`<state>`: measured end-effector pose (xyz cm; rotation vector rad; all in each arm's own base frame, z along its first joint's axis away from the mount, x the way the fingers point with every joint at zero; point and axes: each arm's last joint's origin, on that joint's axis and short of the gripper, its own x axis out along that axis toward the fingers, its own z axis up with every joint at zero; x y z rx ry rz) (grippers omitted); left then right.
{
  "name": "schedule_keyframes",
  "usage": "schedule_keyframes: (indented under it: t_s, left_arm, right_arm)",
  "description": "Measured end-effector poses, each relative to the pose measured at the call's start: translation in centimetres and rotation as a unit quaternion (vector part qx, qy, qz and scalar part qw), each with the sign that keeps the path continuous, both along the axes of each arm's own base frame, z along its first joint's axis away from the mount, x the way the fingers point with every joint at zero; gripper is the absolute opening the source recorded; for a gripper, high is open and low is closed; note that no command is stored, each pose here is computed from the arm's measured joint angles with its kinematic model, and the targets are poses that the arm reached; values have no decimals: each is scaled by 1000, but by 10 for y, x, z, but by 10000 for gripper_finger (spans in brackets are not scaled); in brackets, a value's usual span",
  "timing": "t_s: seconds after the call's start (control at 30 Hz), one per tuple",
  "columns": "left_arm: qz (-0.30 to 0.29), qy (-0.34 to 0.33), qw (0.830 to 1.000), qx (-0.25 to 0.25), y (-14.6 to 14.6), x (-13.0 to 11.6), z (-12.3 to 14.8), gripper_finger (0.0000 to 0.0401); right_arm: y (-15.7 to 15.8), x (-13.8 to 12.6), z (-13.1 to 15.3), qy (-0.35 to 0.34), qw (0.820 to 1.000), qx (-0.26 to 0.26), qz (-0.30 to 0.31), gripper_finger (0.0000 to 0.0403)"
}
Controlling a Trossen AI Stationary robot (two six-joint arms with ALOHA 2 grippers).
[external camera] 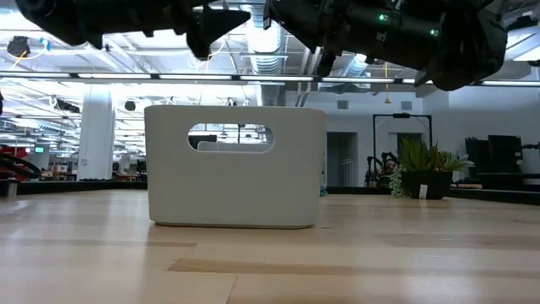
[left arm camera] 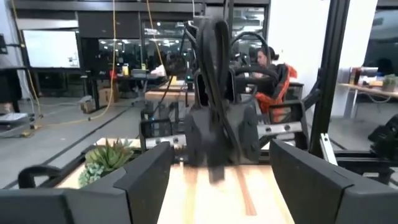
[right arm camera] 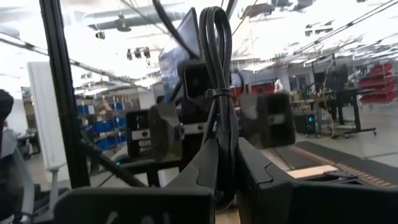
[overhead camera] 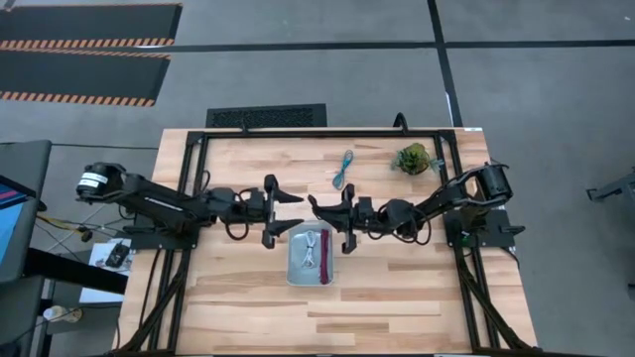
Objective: Pick and place USB-C Cables
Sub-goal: Put the black charger cable into the gray bin
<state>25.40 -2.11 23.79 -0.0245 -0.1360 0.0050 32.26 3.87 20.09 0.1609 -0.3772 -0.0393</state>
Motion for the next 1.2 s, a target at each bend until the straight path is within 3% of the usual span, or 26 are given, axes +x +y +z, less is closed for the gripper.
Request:
schedule_keyframes:
  t_s: [0.4, 0.9, 1.2]
  left_arm:
    - [-4, -40, 999, -5, -1, 5, 19, 266]
    - [-33, -64, 997, -31, -3, 26, -4, 263]
    - [-29, -59, 997, -29, -3, 26, -5, 213]
  right_arm:
    - [3, 1, 1, 2, 1000, 2, 21, 37]
    - [6, 11, 3, 29, 999, -3, 25, 38]
    - [6, 11, 2, 33, 999, -4, 25, 38]
